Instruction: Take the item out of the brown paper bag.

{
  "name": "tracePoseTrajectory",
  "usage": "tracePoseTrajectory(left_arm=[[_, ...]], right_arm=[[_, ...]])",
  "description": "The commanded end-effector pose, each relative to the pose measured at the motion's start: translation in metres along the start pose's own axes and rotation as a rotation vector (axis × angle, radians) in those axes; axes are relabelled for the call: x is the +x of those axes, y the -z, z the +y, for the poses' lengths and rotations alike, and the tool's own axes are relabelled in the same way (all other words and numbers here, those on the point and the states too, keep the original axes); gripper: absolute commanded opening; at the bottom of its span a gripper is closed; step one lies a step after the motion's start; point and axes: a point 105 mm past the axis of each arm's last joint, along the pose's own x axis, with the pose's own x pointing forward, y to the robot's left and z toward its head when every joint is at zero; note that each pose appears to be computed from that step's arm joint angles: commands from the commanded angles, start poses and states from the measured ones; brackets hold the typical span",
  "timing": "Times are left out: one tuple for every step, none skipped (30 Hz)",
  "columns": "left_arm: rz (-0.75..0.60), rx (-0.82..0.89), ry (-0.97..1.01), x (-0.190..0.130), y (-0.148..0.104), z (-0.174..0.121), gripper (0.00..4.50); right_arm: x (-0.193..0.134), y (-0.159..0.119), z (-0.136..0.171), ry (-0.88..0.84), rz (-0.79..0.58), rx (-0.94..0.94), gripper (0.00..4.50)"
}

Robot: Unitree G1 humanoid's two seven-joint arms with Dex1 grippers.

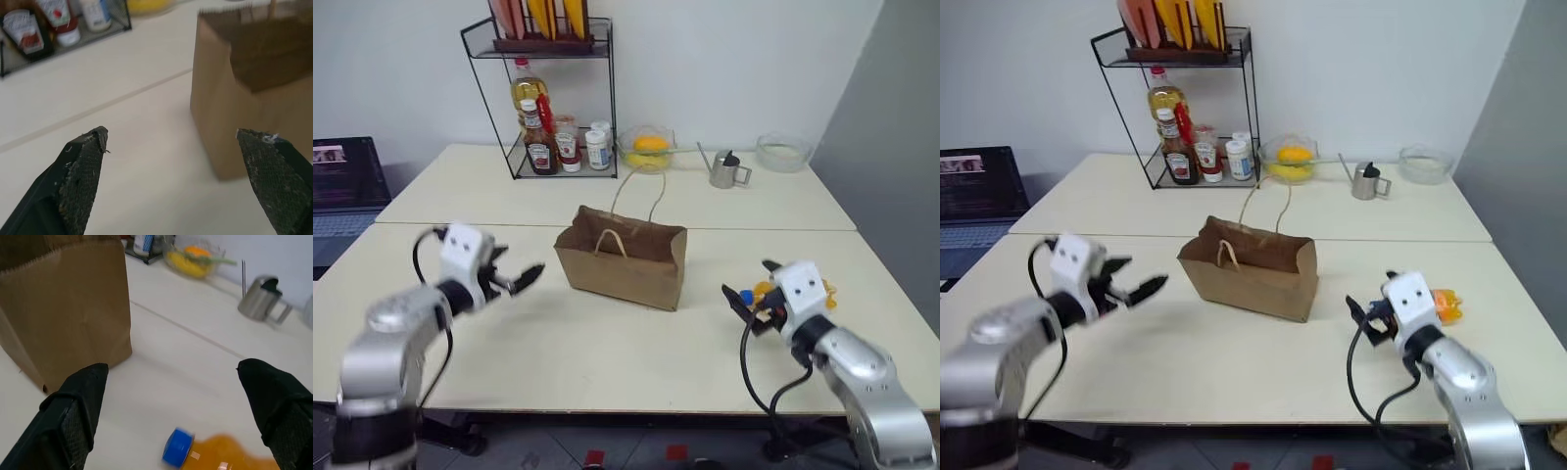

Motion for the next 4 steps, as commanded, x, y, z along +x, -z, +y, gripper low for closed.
tracePoseTrajectory(left_arm=[[0.033,-0.026,-0.116,-0.022,0.031,-0.026,4.46],[0.046,-0.052,-0.135,-0.027,0.04,-0.034,4.46],[0.051,-0.076,-0.147,-0.031,0.047,-0.041,4.46],[0.052,-0.089,-0.153,-0.033,0.05,-0.046,4.46]], right_arm=[[-0.028,0.019,0.003,0.093,0.075,0.059,4.5],[-0.032,0.026,0.006,0.106,0.1,0.11,4.5],[-0.035,0.03,0.007,0.12,0.114,0.152,4.5],[-0.036,0.031,0.007,0.129,0.118,0.179,4.5]])
